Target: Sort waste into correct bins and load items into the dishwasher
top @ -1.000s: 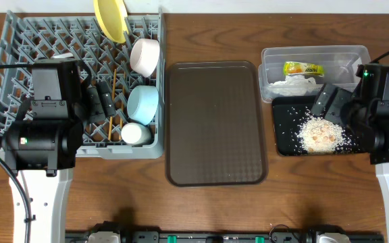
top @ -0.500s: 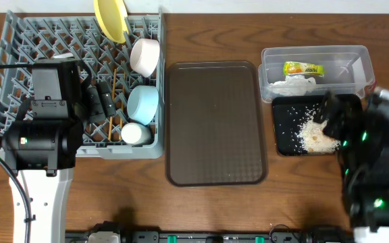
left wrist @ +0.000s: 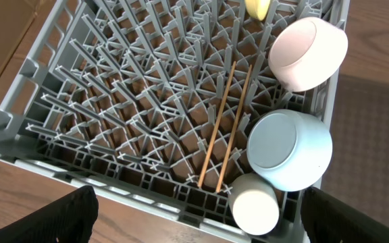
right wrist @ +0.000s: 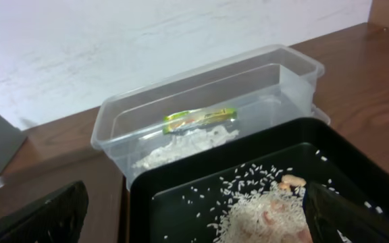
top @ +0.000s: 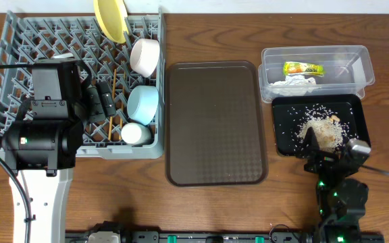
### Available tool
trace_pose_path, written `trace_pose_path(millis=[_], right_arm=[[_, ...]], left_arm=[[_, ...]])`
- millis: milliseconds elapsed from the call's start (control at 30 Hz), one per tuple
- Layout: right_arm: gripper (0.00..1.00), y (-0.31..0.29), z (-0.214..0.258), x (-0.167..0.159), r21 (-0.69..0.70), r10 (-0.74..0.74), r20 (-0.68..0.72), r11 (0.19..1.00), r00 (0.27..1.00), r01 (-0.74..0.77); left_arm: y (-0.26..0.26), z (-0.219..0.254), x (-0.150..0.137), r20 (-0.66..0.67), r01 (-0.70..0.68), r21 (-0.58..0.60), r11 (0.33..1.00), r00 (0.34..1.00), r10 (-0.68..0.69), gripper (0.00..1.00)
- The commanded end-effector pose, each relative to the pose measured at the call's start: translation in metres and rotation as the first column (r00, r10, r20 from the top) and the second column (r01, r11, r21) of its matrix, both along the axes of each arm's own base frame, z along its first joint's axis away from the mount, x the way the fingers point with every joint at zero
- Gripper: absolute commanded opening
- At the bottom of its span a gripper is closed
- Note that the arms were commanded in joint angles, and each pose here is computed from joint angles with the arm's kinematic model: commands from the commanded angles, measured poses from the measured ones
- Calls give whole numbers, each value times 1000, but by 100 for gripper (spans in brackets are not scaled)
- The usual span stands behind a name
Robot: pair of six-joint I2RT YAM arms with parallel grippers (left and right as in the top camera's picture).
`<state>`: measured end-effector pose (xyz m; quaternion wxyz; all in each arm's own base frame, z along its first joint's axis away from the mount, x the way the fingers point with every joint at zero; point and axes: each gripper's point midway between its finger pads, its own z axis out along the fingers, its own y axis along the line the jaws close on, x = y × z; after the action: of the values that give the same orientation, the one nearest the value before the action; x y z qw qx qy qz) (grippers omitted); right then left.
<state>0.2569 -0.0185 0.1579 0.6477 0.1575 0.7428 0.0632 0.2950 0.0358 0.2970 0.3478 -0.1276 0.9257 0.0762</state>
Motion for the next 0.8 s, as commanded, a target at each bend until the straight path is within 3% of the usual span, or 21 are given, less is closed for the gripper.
trace_pose_path(millis=[0, 333, 467, 767], right_arm=[[99, 2, -5, -3, -12, 14, 31, 1000, 999, -14], [99, 16, -8, -8, -12, 74, 45, 997, 996, -74], [99, 37, -1, -11, -139, 210, 63, 970, 976, -200], [99, 41, -1, -12, -171, 227, 58, 962, 972, -215]], left_arm=[[0, 2, 1, 6, -6, -3, 1000, 1000, 6, 96], [0, 2, 1, 6, -6, -3, 1000, 1000, 6, 96], [0, 2, 1, 6, -6, -3, 1000, 1000, 6, 96], [0, 2, 1, 6, -6, -3, 1000, 1000, 6, 96]])
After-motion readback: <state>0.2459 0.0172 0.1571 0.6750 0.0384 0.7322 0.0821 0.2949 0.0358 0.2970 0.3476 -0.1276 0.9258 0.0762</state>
